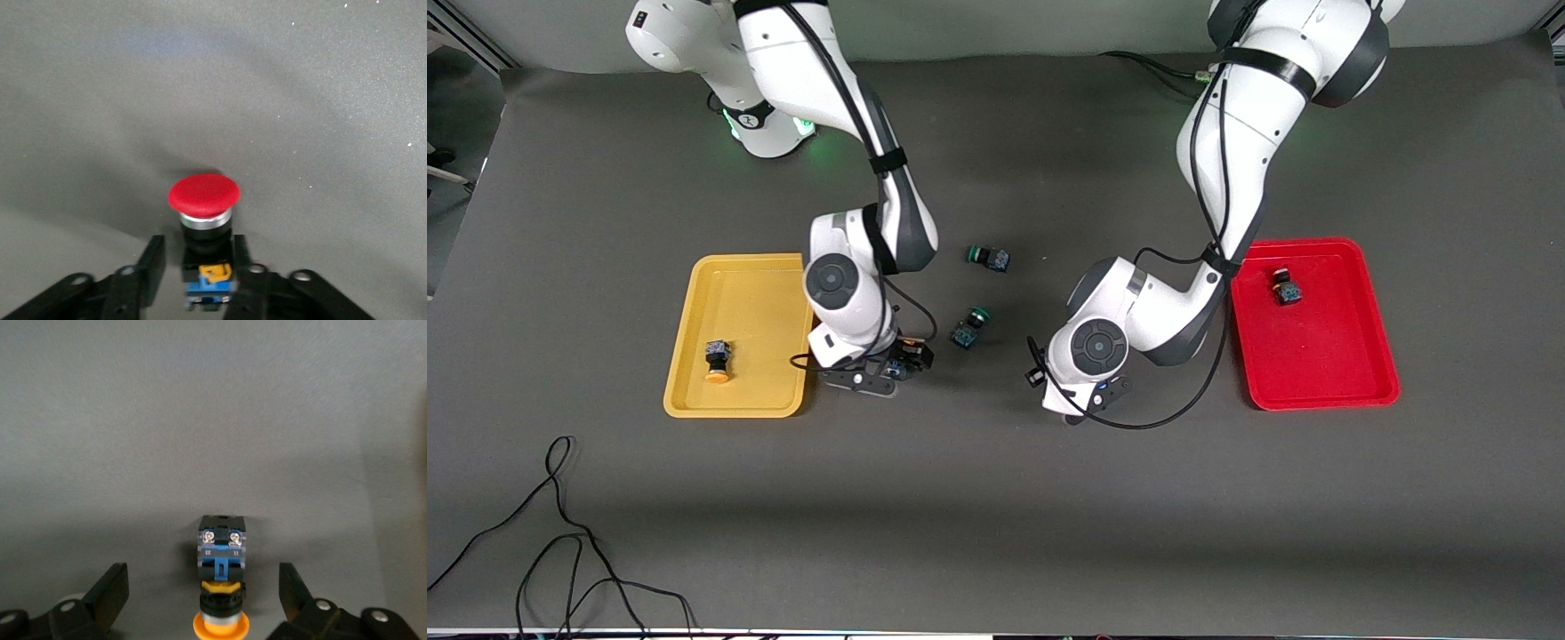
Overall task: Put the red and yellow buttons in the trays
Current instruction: 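Grasp a yellow button with the right gripper while the left grasps red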
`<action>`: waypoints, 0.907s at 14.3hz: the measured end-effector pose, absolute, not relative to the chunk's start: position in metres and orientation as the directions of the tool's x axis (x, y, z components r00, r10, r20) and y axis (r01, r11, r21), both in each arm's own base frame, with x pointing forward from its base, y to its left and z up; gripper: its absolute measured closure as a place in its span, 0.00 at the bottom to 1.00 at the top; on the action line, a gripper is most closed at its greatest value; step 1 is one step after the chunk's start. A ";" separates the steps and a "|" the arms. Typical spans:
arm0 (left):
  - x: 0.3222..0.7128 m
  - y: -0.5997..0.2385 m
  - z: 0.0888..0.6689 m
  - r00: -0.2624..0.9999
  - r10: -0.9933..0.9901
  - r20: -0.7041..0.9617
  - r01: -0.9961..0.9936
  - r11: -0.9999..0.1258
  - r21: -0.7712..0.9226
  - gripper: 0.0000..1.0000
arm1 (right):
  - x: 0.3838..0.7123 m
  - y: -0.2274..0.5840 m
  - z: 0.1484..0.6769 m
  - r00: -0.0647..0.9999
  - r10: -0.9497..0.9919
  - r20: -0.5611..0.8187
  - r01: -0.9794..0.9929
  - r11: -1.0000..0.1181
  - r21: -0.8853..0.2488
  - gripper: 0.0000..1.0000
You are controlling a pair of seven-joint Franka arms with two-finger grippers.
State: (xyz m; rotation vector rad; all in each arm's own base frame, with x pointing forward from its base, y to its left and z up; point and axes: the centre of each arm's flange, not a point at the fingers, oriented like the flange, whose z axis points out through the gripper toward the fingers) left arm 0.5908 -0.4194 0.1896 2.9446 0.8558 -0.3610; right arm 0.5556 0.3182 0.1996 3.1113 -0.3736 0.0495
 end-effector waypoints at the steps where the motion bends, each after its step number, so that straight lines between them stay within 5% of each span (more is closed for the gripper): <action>1: 0.591 -0.420 0.189 0.820 0.523 -0.235 0.536 -0.844 -0.007 0.65 | 0.554 0.319 0.193 0.972 -0.233 0.034 -0.234 -0.972 0.012 0.00; 4: 0.596 -0.416 0.197 0.833 0.509 -0.218 0.516 -0.856 -0.026 0.67 | 0.553 0.319 0.184 0.972 -0.230 0.037 -0.231 -0.973 0.022 0.04; 10: 0.614 -0.297 0.274 0.912 0.299 -0.281 0.244 -0.946 -0.214 0.67 | 0.561 0.308 0.186 0.969 -0.243 0.040 -0.244 -0.970 0.018 0.67; 13: 0.602 -0.195 0.301 0.935 0.158 -0.318 0.091 -0.972 -0.216 0.67 | 0.568 0.306 0.210 0.970 -0.244 -0.011 -0.243 -0.970 0.015 0.67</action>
